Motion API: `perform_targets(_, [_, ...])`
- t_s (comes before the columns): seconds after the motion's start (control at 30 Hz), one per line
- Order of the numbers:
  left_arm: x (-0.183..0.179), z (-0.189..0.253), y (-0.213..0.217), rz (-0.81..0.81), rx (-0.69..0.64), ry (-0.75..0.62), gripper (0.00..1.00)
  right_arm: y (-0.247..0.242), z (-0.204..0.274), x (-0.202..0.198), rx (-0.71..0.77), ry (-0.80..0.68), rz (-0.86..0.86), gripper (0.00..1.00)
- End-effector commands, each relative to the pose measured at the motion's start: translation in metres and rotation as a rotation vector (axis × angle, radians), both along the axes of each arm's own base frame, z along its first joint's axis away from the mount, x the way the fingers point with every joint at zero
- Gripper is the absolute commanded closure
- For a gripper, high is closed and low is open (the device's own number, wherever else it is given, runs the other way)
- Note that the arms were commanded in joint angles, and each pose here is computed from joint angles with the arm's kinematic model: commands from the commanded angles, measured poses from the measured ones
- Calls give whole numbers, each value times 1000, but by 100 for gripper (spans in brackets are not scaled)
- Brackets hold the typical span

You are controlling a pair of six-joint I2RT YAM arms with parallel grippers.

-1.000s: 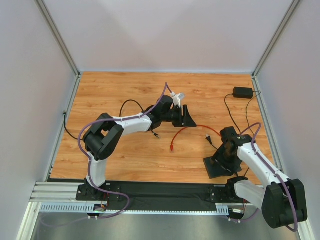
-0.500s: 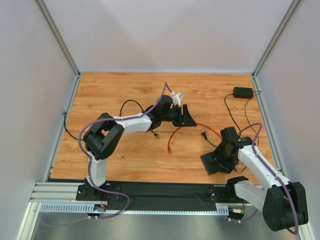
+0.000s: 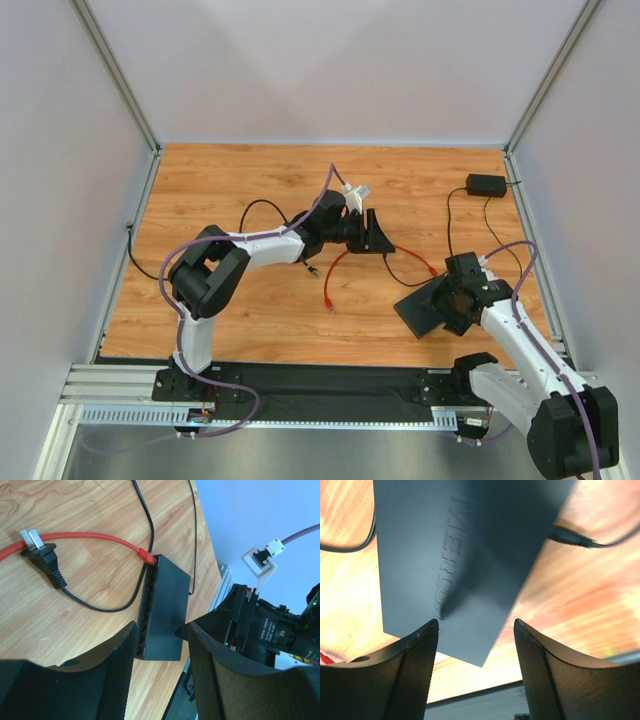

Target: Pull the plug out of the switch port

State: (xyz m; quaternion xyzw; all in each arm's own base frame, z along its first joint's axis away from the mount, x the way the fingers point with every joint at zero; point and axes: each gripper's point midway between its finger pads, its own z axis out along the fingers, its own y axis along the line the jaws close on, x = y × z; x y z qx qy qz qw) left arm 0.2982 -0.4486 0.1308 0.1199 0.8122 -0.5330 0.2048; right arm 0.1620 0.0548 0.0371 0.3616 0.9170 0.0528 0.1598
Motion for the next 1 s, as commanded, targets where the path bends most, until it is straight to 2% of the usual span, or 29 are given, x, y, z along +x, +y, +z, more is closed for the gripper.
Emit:
perform_targets(0.0, [-2, 14, -19, -40, -80, -33, 47, -14, 31, 19, -69, -90, -16, 36])
perform_targets(0.13, [-10, 9, -49, -74, -139, 6, 50, -24, 55, 53, -127, -153, 16, 36])
perform_targets(0.17, [-12, -5, -55, -71, -135, 56, 53, -30, 52, 59, -152, -130, 15, 37])
perform_targets(0.23, [-14, -3, -68, -82, -175, 68, 55, -37, 66, 78, -178, -160, 18, 40])
perform_targets(0.4, [-17, -30, -86, -65, -100, 96, 57, -63, 64, 105, -211, -153, -28, 50])
perform_targets(0.47, [-21, -39, -89, -52, -42, 110, 57, -77, 57, 103, -218, -127, -65, 54])
perform_targets(0.5, [-19, -44, -91, -34, -20, 108, 57, -81, 51, 102, -221, -108, -72, 61])
perform_targets(0.63, [-18, -55, -95, -17, 34, 131, 57, -88, 30, 95, -217, -38, -38, 70])
perform_targets(0.67, [-18, -59, -96, -15, 38, 139, 57, -86, 22, 92, -210, -19, -23, 70])
perform_targets(0.87, [-12, -70, -100, 8, 60, 158, 57, -75, 24, 103, -163, -122, 39, 70])
perform_targets(0.97, [-11, -74, -103, 12, 70, 171, 57, -72, 22, 103, -152, -115, 51, 70])
